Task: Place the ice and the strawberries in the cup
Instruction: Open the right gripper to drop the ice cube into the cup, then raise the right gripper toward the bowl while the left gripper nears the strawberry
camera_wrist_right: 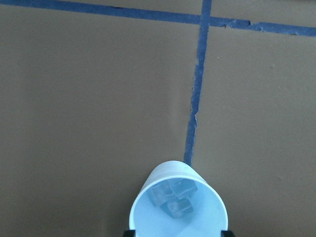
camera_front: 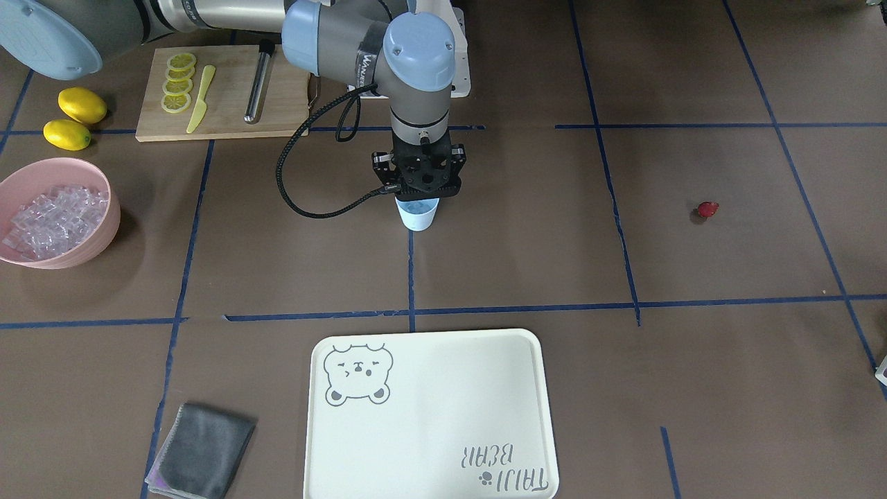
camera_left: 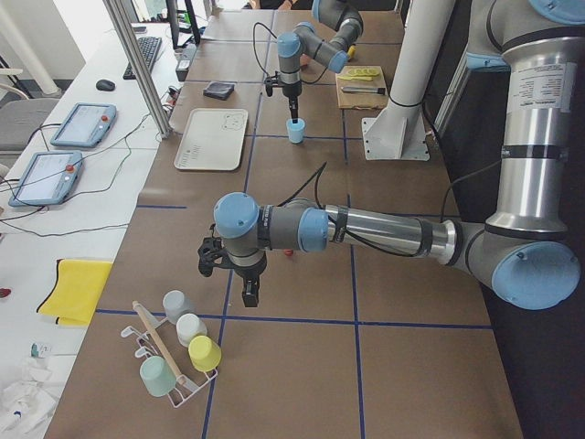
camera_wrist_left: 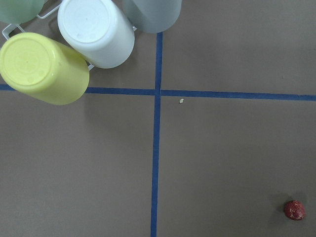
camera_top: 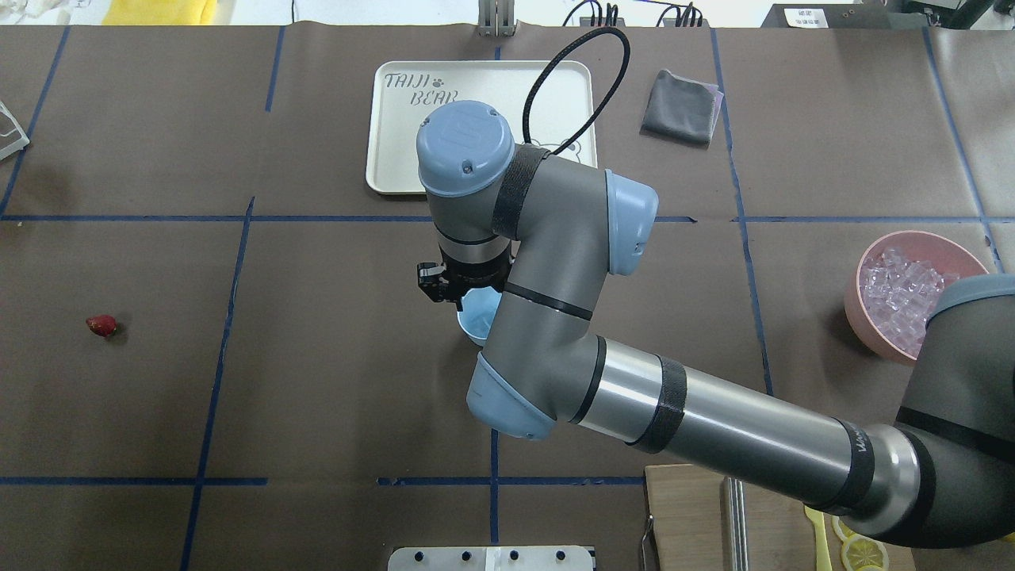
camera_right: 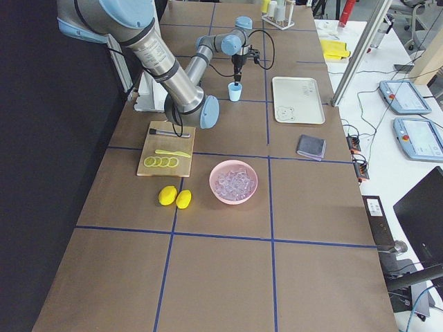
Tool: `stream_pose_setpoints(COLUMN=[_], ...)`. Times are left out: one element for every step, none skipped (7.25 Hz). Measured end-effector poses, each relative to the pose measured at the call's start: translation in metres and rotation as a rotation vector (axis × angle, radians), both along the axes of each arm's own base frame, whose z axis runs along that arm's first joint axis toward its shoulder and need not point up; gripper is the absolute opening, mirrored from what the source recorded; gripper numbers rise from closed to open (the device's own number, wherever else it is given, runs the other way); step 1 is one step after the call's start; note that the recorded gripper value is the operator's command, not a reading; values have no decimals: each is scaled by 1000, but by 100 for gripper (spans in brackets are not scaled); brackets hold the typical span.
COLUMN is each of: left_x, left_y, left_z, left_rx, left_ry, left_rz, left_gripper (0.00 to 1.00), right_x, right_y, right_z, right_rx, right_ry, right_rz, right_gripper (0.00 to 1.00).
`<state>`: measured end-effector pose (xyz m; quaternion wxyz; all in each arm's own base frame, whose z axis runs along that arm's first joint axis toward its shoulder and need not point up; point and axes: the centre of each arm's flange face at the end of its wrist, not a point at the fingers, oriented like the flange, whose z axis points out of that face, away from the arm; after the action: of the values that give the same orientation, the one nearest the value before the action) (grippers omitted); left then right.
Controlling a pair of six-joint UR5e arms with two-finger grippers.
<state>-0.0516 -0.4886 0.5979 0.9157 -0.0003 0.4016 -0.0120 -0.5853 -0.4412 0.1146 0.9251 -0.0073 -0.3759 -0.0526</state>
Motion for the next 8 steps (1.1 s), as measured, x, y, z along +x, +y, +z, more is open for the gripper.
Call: stream_pose_setpoints(left_x=[5, 17, 34, 50, 72, 95, 120, 144], left_y=[-2, -3, -5, -5, 0, 8, 17, 25], left_z=[-2, -9, -20, -34, -49, -59, -64, -66], left_rx=[1, 0, -1, -12, -29, -40, -45, -47], left_ry=[-1, 0, 1, 6, 8, 5, -2, -9], left_rz=[4, 11, 13, -5, -27, -54, -91, -124], left_gripper=[100, 100, 100, 100, 100, 100, 100, 100], right_x=[8, 27, 62, 104, 142, 179, 219, 252], right_y=[-4, -13, -25, -36, -43, -50, -61, -73], right_z=[-5, -8, -5, 5, 20, 38, 59, 79], right_rx=[4, 7, 5, 4, 19, 56, 100, 133], right_ry=[-11, -27, -53, -78, -79, -57, -27, -7], right_rz=[9, 27, 52, 72, 74, 55, 35, 19], right_gripper=[99, 100, 100, 100, 100, 100, 100, 100])
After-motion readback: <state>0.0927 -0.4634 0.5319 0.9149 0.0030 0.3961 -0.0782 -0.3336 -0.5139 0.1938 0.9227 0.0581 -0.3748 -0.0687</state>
